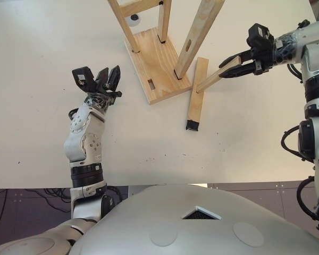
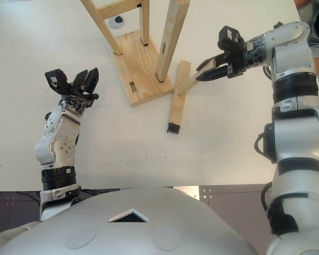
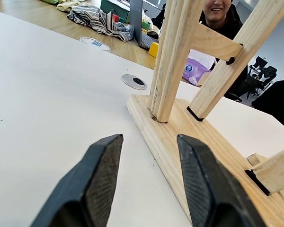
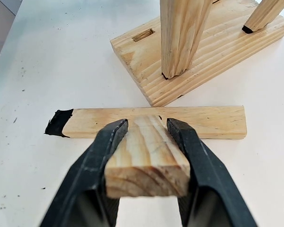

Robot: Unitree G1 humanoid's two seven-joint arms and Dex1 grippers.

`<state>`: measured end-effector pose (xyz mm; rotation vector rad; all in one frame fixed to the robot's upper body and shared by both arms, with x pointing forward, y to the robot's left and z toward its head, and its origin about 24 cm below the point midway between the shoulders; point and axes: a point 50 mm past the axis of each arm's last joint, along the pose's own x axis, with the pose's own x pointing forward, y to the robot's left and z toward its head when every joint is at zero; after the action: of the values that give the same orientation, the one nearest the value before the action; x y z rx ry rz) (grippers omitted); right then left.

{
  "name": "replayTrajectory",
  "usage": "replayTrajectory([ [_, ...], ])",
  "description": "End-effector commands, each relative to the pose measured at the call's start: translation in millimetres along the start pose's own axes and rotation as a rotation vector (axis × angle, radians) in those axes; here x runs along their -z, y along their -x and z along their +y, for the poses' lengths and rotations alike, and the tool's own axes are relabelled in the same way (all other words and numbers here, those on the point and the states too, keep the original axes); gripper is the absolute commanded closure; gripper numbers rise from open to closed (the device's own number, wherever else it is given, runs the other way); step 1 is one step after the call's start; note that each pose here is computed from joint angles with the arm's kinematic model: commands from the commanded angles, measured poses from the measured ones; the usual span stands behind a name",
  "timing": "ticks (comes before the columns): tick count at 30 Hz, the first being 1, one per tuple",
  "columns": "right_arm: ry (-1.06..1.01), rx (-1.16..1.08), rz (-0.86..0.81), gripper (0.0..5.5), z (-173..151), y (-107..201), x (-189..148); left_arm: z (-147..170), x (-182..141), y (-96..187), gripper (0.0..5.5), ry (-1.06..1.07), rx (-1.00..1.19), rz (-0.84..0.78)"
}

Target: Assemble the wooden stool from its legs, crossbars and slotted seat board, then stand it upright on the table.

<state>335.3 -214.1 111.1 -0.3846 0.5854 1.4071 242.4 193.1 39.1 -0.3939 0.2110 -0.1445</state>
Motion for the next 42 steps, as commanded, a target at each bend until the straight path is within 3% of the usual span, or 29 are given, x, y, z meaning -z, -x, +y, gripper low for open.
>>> replayTrajectory([
  [1, 0.038, 0.046, 0.146, 4.21, 2.9, 1.0, 12.3, -2.1, -3.1, -2.4, 3.43, -0.017, 0.011, 0.004],
  [11, 0.228, -0.043, 0.383, 4.21, 2.7, 3.9, -14.9, -8.5, 3.7, -2.2, 3.43, 0.016, -0.018, -0.025],
  [26, 0.211, -0.112, 0.502, 4.21, -13.6, -4.3, -54.1, -20.1, 27.5, 7.0, 3.43, 0.107, -0.122, -0.078],
  [42, 0.235, -0.131, 0.590, 4.21, -5.4, -13.0, -57.2, -16.5, 35.9, 16.8, 3.43, 0.128, -0.211, -0.105],
])
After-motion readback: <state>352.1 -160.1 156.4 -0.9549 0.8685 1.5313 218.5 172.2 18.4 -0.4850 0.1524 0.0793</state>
